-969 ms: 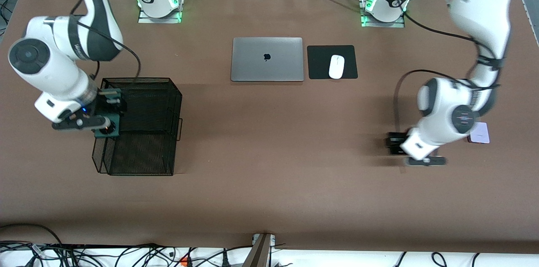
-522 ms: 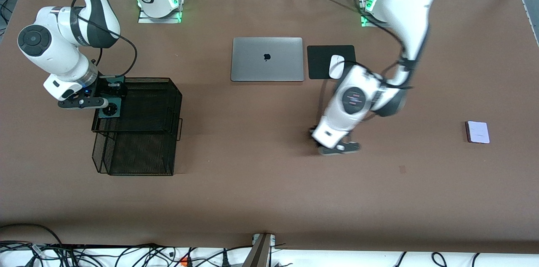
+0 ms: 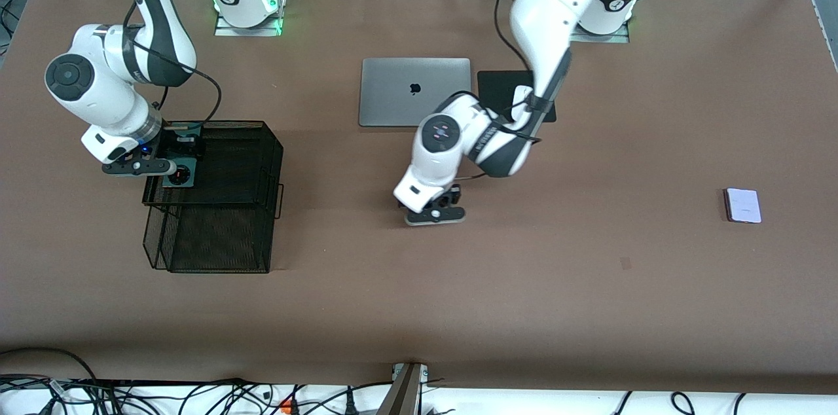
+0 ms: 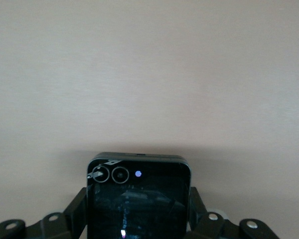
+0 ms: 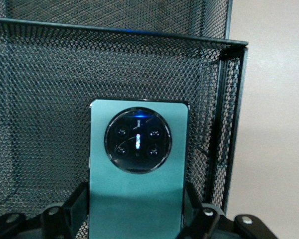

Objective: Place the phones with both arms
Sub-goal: 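Set the flip phone mid-table with the left gripper while the right gripper releases, then grasp the flip phone with the right gripper while the left gripper grasps the white phone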

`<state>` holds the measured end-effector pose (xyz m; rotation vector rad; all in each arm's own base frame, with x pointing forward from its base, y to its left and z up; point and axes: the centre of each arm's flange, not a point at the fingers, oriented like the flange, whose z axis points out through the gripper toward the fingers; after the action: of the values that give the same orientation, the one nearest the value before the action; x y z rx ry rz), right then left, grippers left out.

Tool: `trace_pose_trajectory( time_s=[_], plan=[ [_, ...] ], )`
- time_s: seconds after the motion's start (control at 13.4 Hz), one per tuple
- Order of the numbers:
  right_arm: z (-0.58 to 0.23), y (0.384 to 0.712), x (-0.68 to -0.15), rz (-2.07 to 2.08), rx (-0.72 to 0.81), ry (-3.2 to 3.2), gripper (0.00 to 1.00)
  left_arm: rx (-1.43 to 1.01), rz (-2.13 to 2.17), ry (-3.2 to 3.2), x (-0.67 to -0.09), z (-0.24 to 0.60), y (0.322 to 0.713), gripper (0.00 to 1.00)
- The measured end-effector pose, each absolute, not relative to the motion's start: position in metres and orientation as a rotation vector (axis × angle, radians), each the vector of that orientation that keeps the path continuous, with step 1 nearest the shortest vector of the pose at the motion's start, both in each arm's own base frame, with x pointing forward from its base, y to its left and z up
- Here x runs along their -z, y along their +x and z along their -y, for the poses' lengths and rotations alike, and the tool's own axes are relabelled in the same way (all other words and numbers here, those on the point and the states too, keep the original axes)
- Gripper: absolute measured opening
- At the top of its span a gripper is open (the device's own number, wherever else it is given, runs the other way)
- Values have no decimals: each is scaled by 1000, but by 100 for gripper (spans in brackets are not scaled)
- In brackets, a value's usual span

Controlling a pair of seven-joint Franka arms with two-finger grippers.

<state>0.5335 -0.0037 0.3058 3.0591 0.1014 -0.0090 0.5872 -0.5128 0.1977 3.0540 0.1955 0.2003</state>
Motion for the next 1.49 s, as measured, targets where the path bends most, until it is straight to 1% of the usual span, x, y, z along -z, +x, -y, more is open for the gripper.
trace_pose_trajectory(
  time_s=[0.07, 0.15, 0.22, 0.45, 0.6, 0.75, 0.82, 0.97, 1.12, 1.27, 1.49],
  plan=[
    [4, 534, -305, -102, 10, 3058, 85, -226, -195, 3063, -190, 528, 578, 81],
    [3, 534, -306, -102, 6, 3059, 95, -236, -202, 3067, -182, 541, 569, 81],
    [3, 535, -307, -102, 0, 3059, 100, -236, -219, 3068, -175, 548, 563, 81],
    [3, 542, -319, -102, -43, 3060, 100, -241, -237, 3072, -166, 553, 560, 81],
    [0, 555, -340, -107, -69, 3058, 100, -242, -251, 3071, -167, 553, 560, 81],
    [-9, 570, -375, -118, -16, 3059, 100, -261, -267, 3070, -170, 550, 565, 96],
    [-17, 576, -394, -128, 14, 3060, 100, -282, -278, 3065, -176, 547, 571, 100],
    [-38, 585, -425, -155, 30, 3075, 100, -316, -320, 3053, -202, 538, 588, 100],
    [-75, 593, -442, -160, 14, 3113, 100, -290, -396, 3078, -242, 508, 612, 100],
    [-124, 602, -444, -112, 16, 3110, 100, -225, -399, 3134, -266, 465, 628, 100],
    [-227, 605, -428, -54, 17, 3133, 100, -92, -320, 3218, -263, 385, 637, 100]
  ],
)
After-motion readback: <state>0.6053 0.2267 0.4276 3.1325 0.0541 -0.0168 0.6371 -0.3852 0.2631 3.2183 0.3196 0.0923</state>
